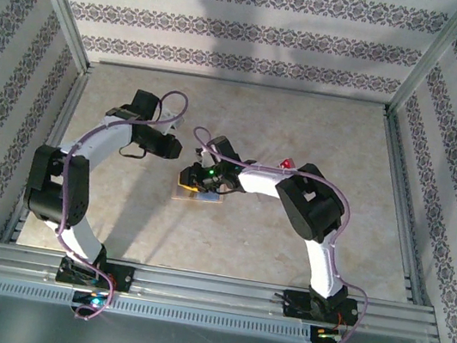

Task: Put the credit cards into the card holder
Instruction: Flip over the card slot in the card holder.

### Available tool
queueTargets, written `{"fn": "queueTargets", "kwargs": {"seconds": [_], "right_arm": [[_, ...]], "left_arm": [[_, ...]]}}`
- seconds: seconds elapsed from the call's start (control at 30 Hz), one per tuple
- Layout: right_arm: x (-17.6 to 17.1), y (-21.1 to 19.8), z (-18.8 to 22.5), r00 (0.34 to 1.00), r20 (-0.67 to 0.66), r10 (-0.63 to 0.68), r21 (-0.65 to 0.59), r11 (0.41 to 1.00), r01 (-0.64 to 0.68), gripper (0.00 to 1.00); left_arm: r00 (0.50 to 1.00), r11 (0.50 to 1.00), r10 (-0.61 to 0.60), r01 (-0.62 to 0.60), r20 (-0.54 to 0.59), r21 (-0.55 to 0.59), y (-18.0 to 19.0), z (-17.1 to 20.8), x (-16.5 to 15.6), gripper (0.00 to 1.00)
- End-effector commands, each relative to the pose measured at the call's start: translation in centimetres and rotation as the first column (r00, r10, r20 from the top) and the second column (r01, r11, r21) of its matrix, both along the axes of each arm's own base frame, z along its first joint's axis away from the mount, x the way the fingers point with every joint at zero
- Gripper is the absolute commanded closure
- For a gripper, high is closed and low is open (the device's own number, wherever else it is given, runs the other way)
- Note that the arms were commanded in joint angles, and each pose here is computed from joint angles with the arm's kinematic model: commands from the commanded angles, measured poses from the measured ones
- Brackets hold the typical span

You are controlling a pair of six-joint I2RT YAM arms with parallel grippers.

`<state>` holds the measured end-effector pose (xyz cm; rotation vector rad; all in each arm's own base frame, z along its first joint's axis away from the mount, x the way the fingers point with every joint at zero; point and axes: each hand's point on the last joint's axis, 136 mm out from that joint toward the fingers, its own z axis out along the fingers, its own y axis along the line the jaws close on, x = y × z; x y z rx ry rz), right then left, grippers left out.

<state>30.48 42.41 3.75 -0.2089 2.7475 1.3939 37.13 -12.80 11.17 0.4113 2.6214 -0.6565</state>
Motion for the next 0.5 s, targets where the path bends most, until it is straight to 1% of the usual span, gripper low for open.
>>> {"fn": "queueTargets", "kwargs": {"seconds": [0.0,0.1,0.17,0.3,0.4,0.47], "right_arm": [[-0.2,0.2,-0.9,1.0,0.0,0.019,-0.043,0.999,-0.019,0.69],[-0.3,-0.1,0.7,0.999,0.029,0.021,-0.033,0.999,-0.02,0.7],[-0.2,-0.7,2.9,0.997,0.074,0.023,-0.035,0.999,-0.02,0.69],[0.6,-3.9,7.6,0.981,0.192,0.013,-0.079,0.997,0.002,0.66],[1.6,-8.3,9.7,0.957,0.29,0.002,-0.193,0.979,0.057,0.63],[2.3,-12.0,10.0,0.943,0.333,-0.003,-0.288,0.952,0.105,0.6]], "left_arm": [[1.0,1.0,-0.012,0.012,0.026,0.016,0.3,0.0,-0.2,0.74],[1.0,1.0,-0.02,0.02,0.015,0.02,0.3,-0.7,-0.4,0.74],[0.999,0.999,-0.034,0.034,0.016,0.029,0.3,-1.2,-0.5,0.74],[0.997,0.996,-0.057,0.054,0.045,0.071,0.4,-1.7,-0.7,0.74],[0.993,0.995,-0.075,0.069,0.086,0.07,0.1,-1.0,-0.8,0.73],[0.989,0.995,-0.096,0.091,0.109,0.048,-0.7,-0.1,-0.8,0.73]]}}
